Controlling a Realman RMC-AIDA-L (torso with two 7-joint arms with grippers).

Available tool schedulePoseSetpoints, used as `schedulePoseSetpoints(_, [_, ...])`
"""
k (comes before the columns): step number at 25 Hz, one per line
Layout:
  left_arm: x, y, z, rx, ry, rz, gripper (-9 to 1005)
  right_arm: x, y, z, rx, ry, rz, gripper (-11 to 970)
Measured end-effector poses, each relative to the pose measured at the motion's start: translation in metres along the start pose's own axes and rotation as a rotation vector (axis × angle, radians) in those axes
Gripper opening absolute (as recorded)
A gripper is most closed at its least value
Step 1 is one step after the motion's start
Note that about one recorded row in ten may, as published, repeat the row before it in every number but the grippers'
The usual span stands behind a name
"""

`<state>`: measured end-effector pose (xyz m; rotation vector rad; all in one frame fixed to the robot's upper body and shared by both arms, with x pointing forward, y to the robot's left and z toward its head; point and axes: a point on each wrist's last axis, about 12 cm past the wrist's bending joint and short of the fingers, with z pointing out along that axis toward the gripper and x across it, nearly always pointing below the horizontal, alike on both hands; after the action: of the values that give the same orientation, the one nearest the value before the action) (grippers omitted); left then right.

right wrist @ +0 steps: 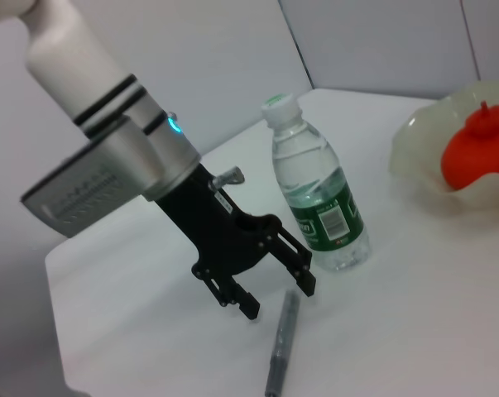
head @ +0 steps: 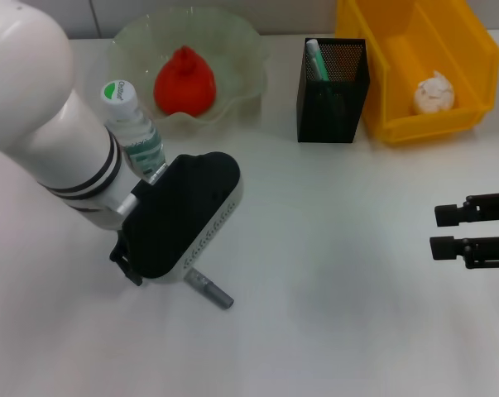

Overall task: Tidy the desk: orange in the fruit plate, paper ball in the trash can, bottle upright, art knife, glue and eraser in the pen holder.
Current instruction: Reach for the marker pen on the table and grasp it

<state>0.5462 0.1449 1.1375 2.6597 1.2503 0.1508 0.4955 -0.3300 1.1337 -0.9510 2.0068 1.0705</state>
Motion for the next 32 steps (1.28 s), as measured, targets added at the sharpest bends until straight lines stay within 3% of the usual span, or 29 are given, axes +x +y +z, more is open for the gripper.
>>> schedulePoseSetpoints(9, [-0.008,0.012,-0.013,0.022,-0.007,0.007,704,-0.006,-0.009,0.004,-0.017,0.058,0.005,610])
schedulePoseSetpoints(18, [-0.01,0.014,-0.001,0.058,-0.01,0.018,597,-0.013,-0.013,0.005,-0.007,0.063,-0.01,609])
schedulePoseSetpoints(32, [-0.016,0.014,0.006,0.063,0.008,0.063,538,-0.022,-0.015,0.009,0.003,0.06,0.002,609])
